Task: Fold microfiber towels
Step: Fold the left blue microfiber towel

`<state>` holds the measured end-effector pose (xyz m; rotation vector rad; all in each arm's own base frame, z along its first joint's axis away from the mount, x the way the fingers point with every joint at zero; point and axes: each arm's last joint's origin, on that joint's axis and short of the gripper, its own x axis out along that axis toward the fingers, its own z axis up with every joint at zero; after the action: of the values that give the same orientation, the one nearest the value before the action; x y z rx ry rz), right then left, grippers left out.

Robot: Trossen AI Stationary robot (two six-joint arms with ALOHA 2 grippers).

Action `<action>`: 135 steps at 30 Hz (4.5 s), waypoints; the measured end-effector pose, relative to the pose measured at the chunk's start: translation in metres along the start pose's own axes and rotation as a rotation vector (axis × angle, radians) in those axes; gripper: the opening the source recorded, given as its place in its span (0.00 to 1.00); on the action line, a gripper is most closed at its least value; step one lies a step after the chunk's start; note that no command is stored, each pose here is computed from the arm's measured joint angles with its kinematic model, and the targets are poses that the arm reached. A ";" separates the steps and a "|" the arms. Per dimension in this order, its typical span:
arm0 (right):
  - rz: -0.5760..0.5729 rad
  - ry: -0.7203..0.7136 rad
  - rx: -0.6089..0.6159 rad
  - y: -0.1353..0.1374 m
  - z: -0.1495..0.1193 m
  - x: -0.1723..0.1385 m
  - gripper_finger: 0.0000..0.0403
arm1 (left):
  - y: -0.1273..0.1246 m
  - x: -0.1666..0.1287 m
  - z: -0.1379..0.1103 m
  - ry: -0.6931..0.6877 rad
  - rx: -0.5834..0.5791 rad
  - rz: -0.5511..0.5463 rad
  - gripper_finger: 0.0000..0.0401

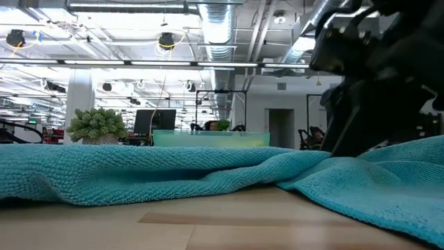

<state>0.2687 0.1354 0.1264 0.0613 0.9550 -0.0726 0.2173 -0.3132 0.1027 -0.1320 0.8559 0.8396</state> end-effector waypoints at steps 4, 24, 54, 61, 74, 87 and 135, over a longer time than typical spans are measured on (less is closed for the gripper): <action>-0.003 0.003 0.012 -0.002 0.000 0.007 0.62 | 0.000 0.000 0.000 -0.005 -0.001 -0.003 0.06; 0.232 -0.172 -0.392 0.062 -0.019 -0.059 0.02 | -0.001 0.000 0.001 -0.001 0.000 -0.004 0.06; 0.060 -0.131 -0.226 0.053 -0.026 -0.045 0.49 | -0.007 -0.014 0.007 0.125 0.042 0.001 0.06; 0.167 -0.106 -0.124 0.078 -0.046 -0.038 0.48 | -0.007 -0.015 0.007 0.121 0.030 -0.002 0.06; 0.083 -0.129 -0.042 0.083 -0.060 -0.010 0.46 | -0.009 -0.014 0.007 0.104 0.018 -0.022 0.06; 0.156 -0.218 -0.164 0.102 -0.031 -0.036 0.04 | -0.013 -0.019 0.017 0.110 -0.008 -0.023 0.06; 0.111 -0.186 -0.039 0.097 -0.073 -0.143 0.06 | -0.046 -0.013 0.135 -0.067 0.068 -0.281 0.19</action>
<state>0.1359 0.2435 0.2034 0.0698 0.7659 0.0425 0.3276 -0.2961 0.1920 -0.1593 0.7805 0.5484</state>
